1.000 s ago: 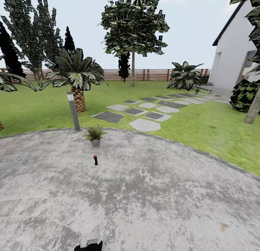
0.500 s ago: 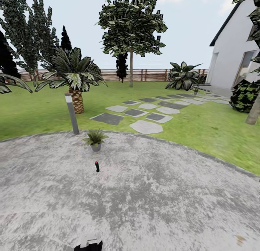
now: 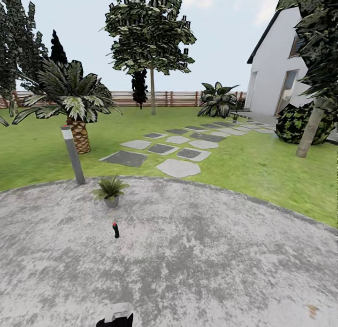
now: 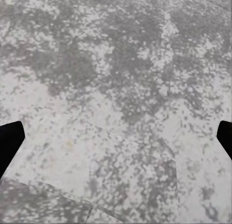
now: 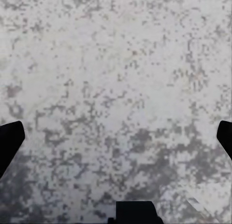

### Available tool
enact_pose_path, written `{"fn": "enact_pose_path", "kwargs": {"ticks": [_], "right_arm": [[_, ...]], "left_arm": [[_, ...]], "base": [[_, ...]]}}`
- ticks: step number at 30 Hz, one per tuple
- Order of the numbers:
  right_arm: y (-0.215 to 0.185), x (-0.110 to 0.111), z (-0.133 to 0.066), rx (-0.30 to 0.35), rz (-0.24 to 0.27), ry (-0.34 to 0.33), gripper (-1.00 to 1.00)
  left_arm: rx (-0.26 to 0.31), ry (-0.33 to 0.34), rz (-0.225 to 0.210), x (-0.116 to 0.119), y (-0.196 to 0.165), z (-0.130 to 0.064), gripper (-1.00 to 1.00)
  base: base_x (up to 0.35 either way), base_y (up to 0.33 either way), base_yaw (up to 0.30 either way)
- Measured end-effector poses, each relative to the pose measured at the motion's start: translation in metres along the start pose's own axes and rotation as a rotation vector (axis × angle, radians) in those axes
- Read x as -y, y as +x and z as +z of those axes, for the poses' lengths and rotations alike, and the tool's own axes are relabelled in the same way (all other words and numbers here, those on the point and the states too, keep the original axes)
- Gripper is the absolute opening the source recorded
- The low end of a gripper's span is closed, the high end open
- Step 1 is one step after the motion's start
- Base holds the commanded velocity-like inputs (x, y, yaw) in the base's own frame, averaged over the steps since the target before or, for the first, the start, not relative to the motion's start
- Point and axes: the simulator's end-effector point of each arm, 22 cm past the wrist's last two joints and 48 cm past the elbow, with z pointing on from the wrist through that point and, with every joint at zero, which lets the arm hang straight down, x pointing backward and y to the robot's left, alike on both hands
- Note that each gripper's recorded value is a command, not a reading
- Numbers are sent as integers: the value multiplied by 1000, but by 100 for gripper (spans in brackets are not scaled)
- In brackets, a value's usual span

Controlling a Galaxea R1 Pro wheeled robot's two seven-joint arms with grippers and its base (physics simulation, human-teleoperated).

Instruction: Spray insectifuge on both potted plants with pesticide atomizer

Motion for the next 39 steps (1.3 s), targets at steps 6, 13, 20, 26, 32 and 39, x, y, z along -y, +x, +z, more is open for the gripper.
{"fn": "enact_pose_path", "kwargs": {"ticks": [6,13,20,26,32,39], "right_arm": [[0,1,0,1,-2,4,100],[0,1,0,0,-2,5,100],[0,1,0,0,-2,6,100],[0,1,0,0,-2,6,100],[0,1,0,0,-2,6,100],[0,1,0,0,-1,5,100]], "left_arm": [[0,0,0,0,0,0,100],[0,0,0,0,0,0,100],[0,0,0,0,0,0,100],[0,0,0,0,0,0,100],[0,1,0,1,0,0,100],[0,1,-1,1,0,0,100]], "base": [[232,242,-21],[212,242,-1],[204,208,0],[187,245,0],[185,264,0],[183,269,0]]}}
